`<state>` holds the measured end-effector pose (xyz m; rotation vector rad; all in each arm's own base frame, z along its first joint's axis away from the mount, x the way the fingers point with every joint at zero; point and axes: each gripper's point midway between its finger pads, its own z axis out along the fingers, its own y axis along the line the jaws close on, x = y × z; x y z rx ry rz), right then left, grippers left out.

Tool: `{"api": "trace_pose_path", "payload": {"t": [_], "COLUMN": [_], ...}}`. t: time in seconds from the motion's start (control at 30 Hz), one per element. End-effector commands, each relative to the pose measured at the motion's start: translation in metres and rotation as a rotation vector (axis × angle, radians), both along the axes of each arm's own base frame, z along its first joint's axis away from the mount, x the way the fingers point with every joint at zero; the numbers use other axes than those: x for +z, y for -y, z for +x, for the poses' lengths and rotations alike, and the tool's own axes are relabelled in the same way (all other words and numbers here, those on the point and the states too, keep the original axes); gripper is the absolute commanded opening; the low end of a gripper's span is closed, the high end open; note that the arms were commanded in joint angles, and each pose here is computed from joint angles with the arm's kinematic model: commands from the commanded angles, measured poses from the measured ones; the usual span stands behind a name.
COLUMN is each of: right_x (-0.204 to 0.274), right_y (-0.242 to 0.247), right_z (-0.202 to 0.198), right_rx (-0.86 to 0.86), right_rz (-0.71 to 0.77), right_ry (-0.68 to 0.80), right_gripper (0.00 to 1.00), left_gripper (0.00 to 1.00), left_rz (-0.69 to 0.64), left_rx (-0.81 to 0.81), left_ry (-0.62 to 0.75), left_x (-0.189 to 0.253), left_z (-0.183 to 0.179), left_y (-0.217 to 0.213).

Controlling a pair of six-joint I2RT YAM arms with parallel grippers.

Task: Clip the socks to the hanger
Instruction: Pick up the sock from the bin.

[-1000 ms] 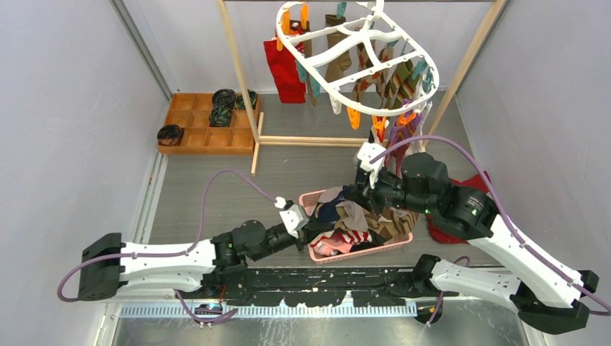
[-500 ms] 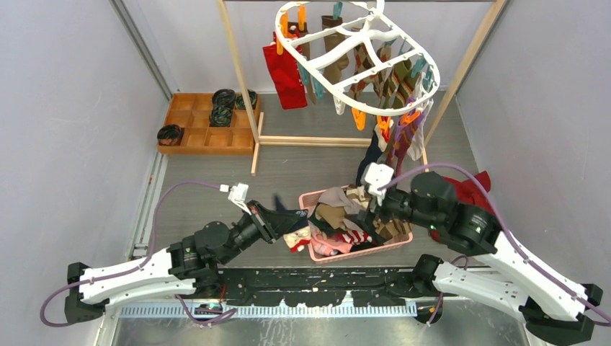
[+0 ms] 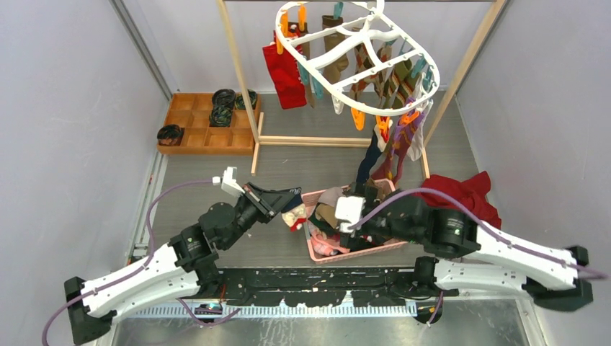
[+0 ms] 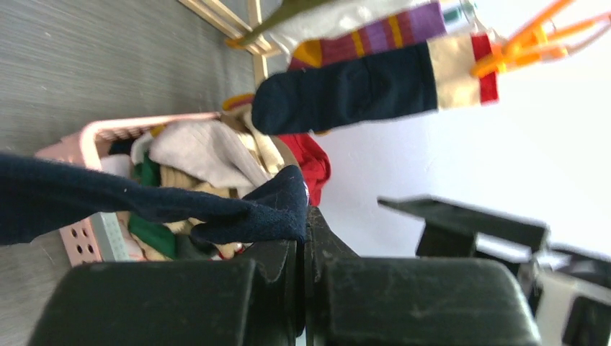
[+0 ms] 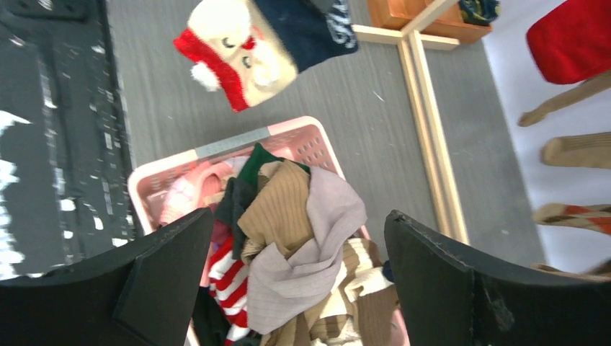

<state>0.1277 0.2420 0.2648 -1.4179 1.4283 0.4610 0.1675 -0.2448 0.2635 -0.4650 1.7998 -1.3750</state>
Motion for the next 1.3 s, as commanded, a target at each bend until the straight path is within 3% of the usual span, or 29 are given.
{"api": "trace_pose_path", "payload": {"t": [0.0,0.13,0.3,0.5,0.63,0.8,0.9,1.27], "right_x": [0.032,0.079,0.11,0.068,0.054,0.012,-0.002,0.01], "right_y": [-0.001,-0.009,-0.035,-0.051,-0.046,-0.053,-0.074,-0.121], "right_z": [0.034,0.041,0.025,0.007,-0.015,-0.002,-0.012,-0.001], "right_rx": [-0.268,-0.411,-0.301,-0.159,0.003,-0.033,0.02,-0.016], "right_rz": [-0.084,-0.034,0.125,0.049,0.154,-0.047,-0.079,0.032], "right_ry": [0.263,0.384,0.315,0.263,0.307,0.358,0.422,0.657], "right_gripper": [0.95,0.96,1.0,1.0,1.0,0.99,1.0,1.0], "left_gripper": [0.0,0.0,0.0,0.0,0.0,0.0,0.0,0.0], "left_rz": [-0.112,-0.111,-0.125,-0.205,-0.268,-0.295,-0.329,-0.384], "left_rx": [-0.015,0.01,-0.007,-0.015,0.015,0.035,0.01,0.001], "left_ry": [-0.022,-0.034,-0.027,-0.068,-0.11,-0.138,-0.165,-0.187], "left_x": [0.019,0.009,0.008,0.012,0.014,0.009,0.007,0.018], "left_z": [0.013,0.026,0.03,0.032,0.039,0.046,0.046,0.041], "left_y": [-0.001,-0.012,-0.018,-0.02,-0.025,-0.028,-0.024,-0.027]}}
